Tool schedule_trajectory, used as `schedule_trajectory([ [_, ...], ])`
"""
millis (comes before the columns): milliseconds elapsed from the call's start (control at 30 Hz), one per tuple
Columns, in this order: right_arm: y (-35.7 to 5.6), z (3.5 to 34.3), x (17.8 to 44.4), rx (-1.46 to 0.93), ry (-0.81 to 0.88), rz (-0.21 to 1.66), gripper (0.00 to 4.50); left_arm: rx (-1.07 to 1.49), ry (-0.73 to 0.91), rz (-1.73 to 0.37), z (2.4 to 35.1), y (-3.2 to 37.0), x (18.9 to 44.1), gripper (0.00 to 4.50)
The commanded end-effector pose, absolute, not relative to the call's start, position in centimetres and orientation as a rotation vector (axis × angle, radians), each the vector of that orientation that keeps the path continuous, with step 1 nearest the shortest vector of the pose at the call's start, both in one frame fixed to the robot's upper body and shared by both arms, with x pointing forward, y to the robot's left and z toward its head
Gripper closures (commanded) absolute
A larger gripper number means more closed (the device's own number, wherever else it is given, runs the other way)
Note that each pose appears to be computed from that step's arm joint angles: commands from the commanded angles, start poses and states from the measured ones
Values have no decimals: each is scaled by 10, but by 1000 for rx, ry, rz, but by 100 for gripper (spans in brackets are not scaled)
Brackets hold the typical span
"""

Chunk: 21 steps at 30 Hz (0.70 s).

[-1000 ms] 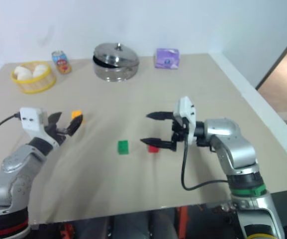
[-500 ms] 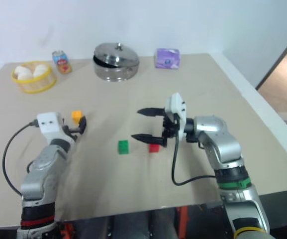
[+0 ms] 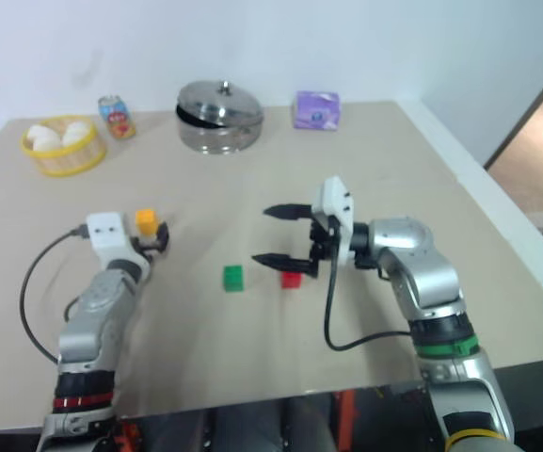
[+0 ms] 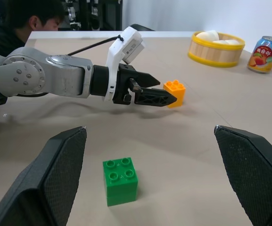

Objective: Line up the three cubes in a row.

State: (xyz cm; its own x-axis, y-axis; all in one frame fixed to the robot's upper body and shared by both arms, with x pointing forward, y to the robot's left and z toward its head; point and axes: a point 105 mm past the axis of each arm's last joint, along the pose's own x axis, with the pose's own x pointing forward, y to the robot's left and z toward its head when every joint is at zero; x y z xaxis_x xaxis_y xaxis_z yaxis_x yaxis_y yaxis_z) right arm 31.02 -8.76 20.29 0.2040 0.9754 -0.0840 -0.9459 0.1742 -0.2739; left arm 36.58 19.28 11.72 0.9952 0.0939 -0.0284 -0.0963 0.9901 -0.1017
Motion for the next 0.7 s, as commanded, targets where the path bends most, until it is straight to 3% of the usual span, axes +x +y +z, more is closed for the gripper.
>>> schedule_trajectory([
  [33, -88, 213, 305, -332, -168, 1363, 0, -80, -30, 108, 129, 198, 372, 7],
  [400, -93, 211, 305, -341, -158, 1343, 0, -38, -26, 58, 124, 197, 385, 7],
  [433, -93, 211, 305, -341, -157, 1341, 0, -38, -24, 60, 123, 198, 385, 59],
  [700, -95, 209, 306, -345, -150, 1332, 0, -13, -39, 62, 126, 199, 392, 320],
])
